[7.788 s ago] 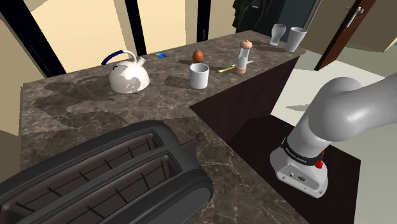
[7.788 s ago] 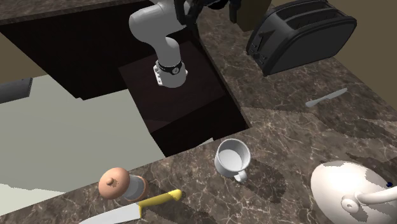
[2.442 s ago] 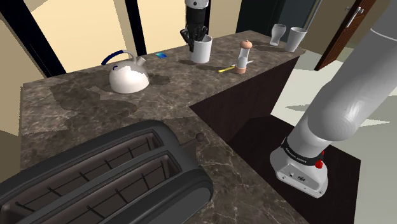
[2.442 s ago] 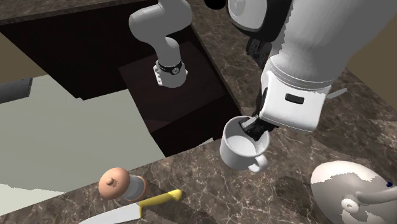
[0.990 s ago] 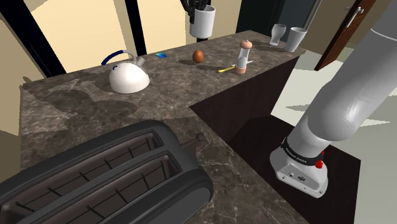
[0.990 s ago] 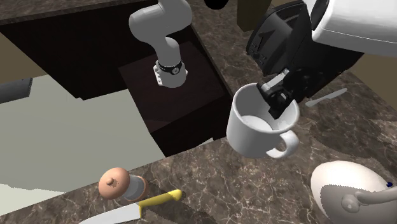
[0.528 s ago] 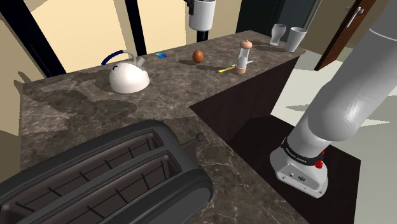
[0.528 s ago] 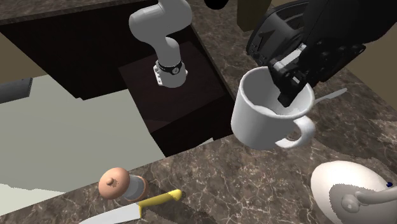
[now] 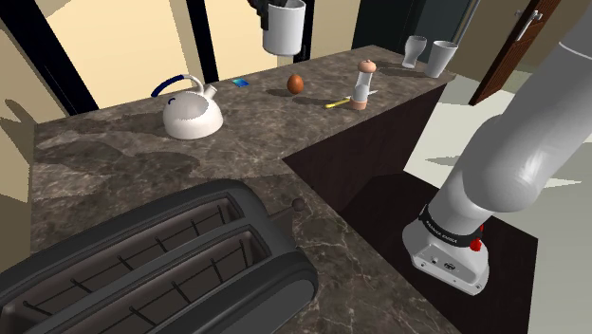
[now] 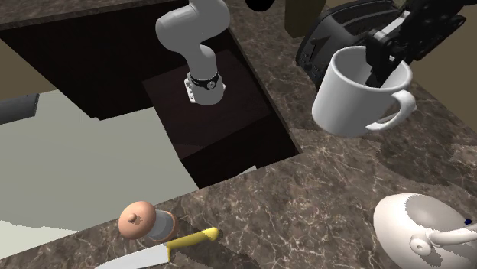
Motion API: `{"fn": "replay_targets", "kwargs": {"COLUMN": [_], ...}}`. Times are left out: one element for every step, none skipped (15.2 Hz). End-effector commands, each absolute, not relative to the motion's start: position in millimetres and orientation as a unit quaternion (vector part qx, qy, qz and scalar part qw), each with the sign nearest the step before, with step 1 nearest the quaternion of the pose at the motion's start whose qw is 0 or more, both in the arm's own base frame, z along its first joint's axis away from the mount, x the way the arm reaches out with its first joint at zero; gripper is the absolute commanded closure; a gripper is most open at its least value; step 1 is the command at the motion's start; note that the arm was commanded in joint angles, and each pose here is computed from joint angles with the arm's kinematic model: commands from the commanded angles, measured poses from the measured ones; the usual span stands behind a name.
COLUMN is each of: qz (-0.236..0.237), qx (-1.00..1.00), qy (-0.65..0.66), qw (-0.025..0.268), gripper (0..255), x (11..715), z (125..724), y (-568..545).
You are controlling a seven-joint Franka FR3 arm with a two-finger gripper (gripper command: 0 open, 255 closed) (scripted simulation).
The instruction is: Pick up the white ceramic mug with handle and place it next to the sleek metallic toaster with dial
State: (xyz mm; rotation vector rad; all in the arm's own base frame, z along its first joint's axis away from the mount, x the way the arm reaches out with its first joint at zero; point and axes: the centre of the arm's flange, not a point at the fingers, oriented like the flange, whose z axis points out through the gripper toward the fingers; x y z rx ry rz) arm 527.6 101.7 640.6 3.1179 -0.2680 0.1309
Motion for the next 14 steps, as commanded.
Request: {"fn": "replay_targets", "kwargs": {"qz": [0.042, 0.042, 0.042, 0.042, 0.042, 0.042, 0.042, 0.042, 0.042, 0.042, 0.042, 0.042, 0.042, 0.042], "qx": [0.995, 0.995, 0.995, 0.995, 0.995, 0.995, 0.995, 0.995, 0.995, 0.995, 0.995, 0.995, 0.995, 0.995], "qy": [-0.086, -0.086, -0.086, -0.086, -0.086, -0.086, -0.086, -0.086, -0.086, -0.086, -0.086, -0.086, -0.086, -0.086], "qw": [0.005, 0.005, 0.005, 0.005, 0.005, 0.005, 0.005, 0.005, 0.005, 0.005, 0.005, 0.005, 0.005, 0.005], "gripper": [255, 255, 255, 255, 255, 255, 255, 255, 255, 255, 255, 255, 255, 255], "x": [518, 514, 510, 507, 503, 500, 496, 493, 489, 485, 482, 478, 475, 471], "z": [642, 642, 642, 642, 642, 642, 642, 643, 643, 643, 643, 643, 643, 643], "y": [127, 140, 153, 165, 178, 191, 203, 216, 229, 242, 254, 267, 280, 292]}}
